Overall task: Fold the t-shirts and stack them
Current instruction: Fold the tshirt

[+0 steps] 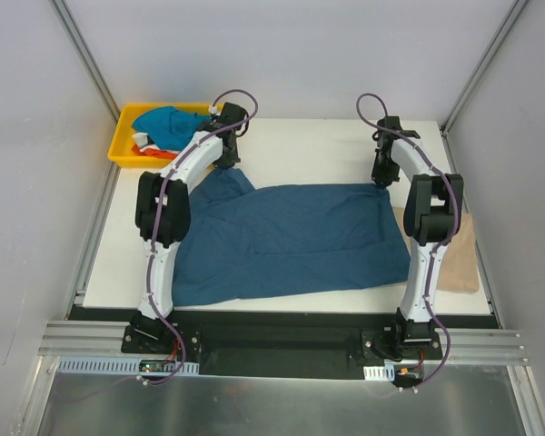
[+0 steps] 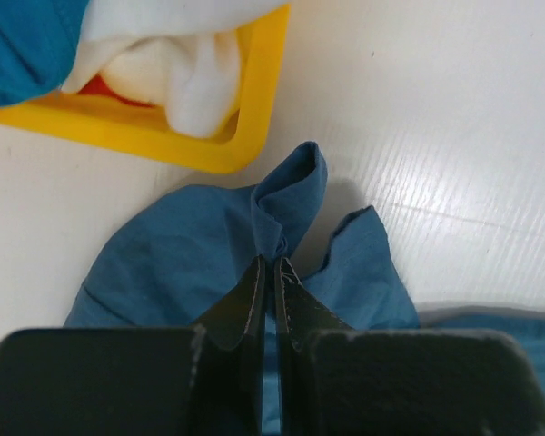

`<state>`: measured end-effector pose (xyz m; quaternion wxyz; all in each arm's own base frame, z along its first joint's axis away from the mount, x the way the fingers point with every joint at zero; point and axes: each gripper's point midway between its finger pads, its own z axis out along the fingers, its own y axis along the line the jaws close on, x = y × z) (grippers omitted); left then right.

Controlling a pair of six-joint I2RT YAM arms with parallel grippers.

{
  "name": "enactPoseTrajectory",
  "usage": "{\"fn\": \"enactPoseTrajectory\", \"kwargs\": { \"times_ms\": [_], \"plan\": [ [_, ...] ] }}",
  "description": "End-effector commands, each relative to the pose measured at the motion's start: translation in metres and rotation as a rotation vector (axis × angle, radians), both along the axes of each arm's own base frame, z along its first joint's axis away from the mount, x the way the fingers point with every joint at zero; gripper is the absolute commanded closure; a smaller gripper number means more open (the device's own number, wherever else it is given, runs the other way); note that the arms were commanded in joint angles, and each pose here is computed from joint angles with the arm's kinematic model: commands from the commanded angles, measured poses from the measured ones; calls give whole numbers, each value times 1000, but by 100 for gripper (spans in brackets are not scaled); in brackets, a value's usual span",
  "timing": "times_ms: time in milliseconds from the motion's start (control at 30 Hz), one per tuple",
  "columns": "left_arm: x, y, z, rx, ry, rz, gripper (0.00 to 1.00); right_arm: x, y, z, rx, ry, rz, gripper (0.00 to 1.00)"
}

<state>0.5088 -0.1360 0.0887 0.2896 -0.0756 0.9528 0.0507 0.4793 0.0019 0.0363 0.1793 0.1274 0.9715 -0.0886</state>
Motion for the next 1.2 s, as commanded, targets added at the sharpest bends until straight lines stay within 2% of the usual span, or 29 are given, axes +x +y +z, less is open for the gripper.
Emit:
{"fn": "enactPoseTrajectory", "kwargs": {
  "times_ms": [0,200,400,533,767,1167],
  "plan": [
    [-22,1,41,-16,-53,36,100,-3,6,62,34,-140,36,99],
    [-61,6,45,11,-46,90,100,-27,8,80,51,-188,46,99],
    [-102,11,55,23,-50,140,100,-47,-3,88,-6,-185,46,99],
    [-127,16,64,43,-66,172,100,-54,4,93,36,-205,70,99],
    [-175,22,58,57,-18,192,100,-71,0,103,21,-224,61,99],
    [-232,29,69,47,-16,219,100,-94,0,118,30,-257,68,99]
  ]
}}
